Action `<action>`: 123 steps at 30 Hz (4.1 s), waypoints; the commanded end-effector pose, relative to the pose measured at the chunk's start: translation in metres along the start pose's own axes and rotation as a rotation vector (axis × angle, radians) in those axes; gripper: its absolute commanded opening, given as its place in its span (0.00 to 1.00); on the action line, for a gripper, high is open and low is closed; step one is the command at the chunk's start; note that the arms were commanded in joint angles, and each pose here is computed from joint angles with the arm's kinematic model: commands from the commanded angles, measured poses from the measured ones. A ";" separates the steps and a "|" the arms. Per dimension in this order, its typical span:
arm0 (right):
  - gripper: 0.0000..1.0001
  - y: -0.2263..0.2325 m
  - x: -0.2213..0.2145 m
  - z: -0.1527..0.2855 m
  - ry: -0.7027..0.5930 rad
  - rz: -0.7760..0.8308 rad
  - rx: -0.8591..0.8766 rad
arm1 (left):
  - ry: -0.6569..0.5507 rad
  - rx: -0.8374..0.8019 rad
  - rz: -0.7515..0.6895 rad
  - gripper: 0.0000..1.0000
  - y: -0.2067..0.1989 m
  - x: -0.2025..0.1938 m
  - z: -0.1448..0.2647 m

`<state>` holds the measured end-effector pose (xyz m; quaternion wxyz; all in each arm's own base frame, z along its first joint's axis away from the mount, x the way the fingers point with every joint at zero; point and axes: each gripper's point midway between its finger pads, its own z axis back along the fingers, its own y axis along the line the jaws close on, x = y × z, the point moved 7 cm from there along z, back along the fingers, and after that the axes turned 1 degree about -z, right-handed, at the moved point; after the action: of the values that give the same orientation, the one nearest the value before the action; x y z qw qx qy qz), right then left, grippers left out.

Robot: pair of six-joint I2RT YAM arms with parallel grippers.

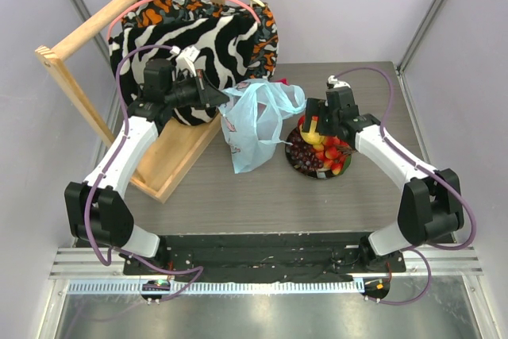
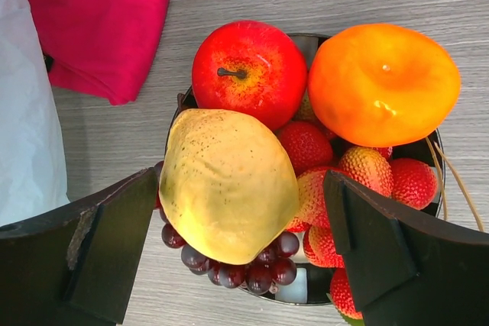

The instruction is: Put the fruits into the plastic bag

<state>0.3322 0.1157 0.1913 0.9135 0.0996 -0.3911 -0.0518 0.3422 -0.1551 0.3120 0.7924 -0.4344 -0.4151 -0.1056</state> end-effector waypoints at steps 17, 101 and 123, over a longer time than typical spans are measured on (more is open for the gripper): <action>0.62 0.011 0.018 0.003 -0.070 -0.026 0.055 | -0.043 -0.016 -0.042 0.00 -0.009 0.010 0.010; 0.01 0.140 0.034 0.085 -0.276 0.289 0.081 | -0.069 -0.031 -0.065 0.00 -0.018 0.014 0.018; 0.01 0.176 -0.034 -0.017 0.021 0.313 0.238 | -0.043 -0.112 -0.012 0.00 -0.019 0.010 0.010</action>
<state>0.3150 0.2962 0.2003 0.8933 0.1470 -0.3966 0.1520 0.3326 -0.1568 0.3233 0.7754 -0.4668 -0.4106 -0.1110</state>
